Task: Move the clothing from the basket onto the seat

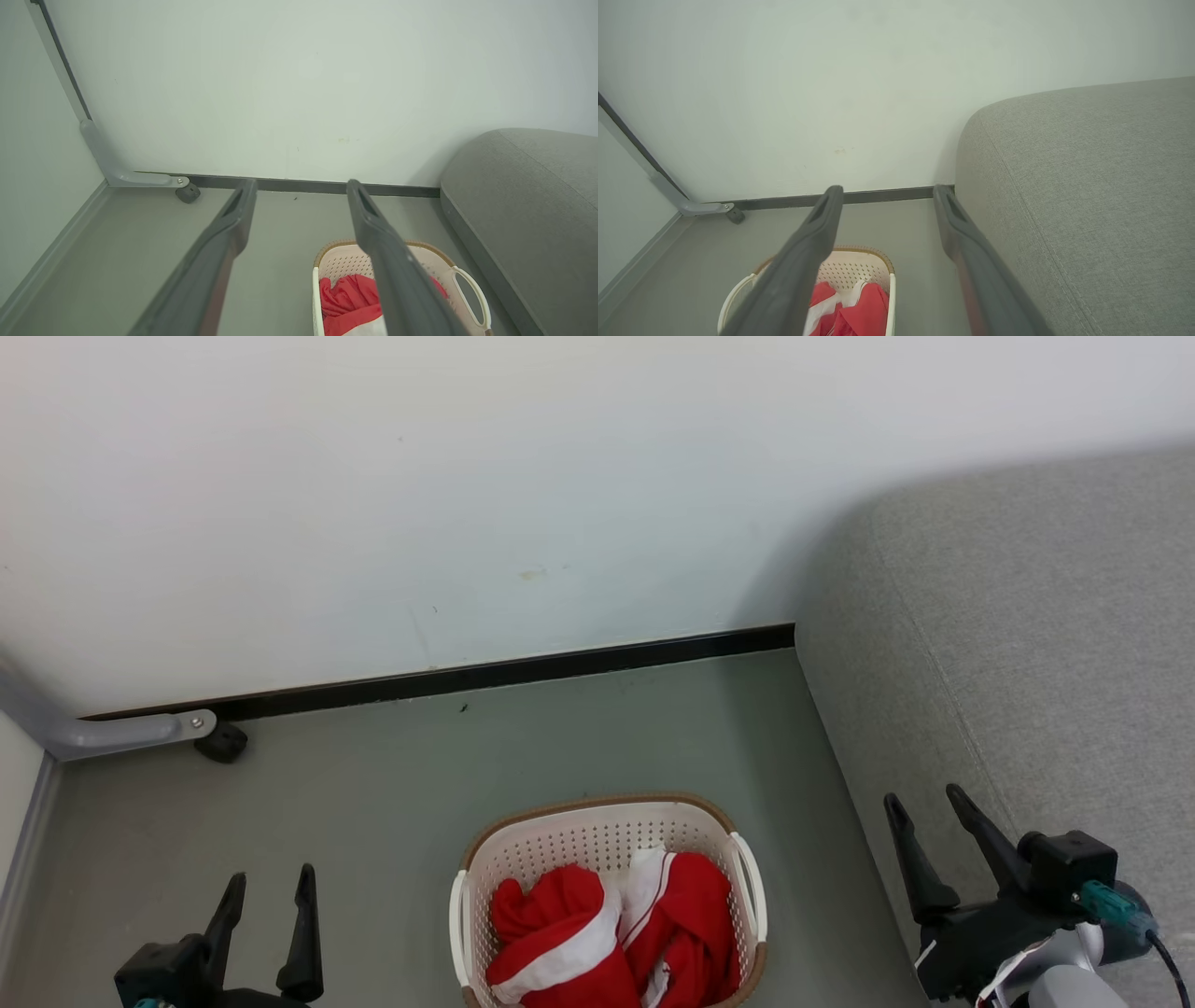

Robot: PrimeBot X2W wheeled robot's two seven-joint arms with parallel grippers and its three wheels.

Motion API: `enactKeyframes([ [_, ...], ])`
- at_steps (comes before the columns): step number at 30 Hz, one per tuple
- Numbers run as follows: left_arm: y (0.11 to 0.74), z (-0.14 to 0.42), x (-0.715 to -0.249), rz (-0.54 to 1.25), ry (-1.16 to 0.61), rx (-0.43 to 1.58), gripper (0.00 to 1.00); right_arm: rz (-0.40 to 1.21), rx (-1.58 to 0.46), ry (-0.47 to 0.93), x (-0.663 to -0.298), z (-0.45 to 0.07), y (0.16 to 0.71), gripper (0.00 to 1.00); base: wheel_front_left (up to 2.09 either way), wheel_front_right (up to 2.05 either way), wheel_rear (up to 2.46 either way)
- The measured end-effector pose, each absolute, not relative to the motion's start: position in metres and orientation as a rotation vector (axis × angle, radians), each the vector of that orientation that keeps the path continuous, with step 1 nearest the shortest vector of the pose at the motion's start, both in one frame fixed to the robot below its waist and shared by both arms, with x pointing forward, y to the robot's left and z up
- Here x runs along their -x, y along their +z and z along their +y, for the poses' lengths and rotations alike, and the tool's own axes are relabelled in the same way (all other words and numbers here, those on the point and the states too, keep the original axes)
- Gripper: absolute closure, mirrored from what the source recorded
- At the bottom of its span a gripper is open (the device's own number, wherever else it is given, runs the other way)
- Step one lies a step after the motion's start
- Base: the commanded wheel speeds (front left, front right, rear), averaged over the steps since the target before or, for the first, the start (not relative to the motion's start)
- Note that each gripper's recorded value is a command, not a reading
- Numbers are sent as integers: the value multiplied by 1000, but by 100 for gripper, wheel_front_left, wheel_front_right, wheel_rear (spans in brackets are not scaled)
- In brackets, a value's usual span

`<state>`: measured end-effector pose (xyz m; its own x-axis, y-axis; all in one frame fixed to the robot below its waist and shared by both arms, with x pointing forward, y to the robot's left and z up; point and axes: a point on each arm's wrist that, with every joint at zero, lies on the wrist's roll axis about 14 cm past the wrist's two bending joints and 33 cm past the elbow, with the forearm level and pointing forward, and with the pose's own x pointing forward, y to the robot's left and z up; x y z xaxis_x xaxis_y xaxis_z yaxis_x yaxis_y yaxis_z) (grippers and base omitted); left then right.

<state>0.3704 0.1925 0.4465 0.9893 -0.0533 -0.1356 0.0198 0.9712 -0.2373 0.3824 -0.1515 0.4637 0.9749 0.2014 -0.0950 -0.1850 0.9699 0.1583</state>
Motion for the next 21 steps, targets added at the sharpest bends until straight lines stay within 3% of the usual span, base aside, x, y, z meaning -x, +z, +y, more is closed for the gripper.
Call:
enactKeyframes([
  [21,437,196,-369,161,-50,155,0,113,-57,215,-381,-150,458,0,0,0,0],
])
